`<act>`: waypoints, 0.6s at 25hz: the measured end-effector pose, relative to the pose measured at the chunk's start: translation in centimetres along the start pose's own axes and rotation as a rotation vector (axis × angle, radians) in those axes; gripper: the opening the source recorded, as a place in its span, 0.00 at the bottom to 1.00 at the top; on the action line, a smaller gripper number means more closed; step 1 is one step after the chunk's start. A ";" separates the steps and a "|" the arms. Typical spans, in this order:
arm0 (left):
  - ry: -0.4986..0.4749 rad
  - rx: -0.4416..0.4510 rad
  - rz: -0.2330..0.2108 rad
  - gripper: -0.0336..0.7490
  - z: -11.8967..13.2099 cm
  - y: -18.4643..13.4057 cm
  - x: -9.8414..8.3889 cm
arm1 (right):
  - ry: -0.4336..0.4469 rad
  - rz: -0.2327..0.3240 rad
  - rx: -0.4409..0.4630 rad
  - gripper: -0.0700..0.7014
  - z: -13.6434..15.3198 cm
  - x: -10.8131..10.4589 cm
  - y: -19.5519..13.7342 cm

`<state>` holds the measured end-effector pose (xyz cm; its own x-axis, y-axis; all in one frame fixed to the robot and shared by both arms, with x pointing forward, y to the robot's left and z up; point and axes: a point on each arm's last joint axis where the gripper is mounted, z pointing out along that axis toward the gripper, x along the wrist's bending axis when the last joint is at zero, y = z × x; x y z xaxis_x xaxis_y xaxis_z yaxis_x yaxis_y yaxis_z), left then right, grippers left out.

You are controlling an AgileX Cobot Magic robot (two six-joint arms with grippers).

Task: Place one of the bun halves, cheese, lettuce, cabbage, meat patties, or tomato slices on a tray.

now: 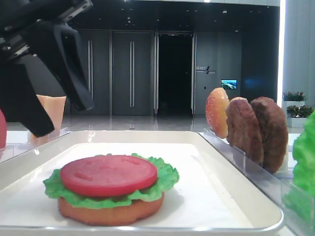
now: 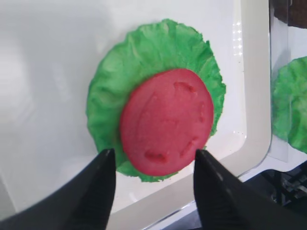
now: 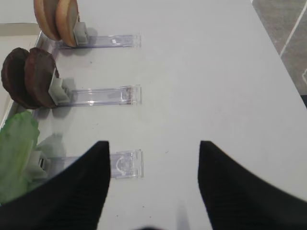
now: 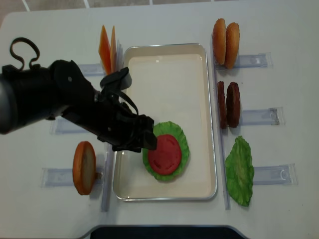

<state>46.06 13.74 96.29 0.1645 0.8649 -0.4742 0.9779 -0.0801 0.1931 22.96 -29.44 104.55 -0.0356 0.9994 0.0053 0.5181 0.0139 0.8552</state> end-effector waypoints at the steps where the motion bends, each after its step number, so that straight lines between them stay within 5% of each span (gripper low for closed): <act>1: 0.016 -0.006 0.007 0.55 -0.3 0.1 0.0 | 0.000 0.000 0.000 0.63 0.0 0.0 0.0; 10: 0.176 -0.031 0.088 0.55 -3.7 1.2 -0.4 | 0.000 0.000 0.000 0.63 0.0 0.0 0.0; 15: 0.253 -0.032 0.080 0.55 -5.6 2.0 0.6 | 0.000 0.000 0.000 0.63 0.0 0.0 0.0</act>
<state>47.37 16.82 101.19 0.1997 0.9531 -0.2275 0.9578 -0.1409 0.2506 22.96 -29.44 104.55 -0.0356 0.9994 0.0053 0.5181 0.0139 0.8552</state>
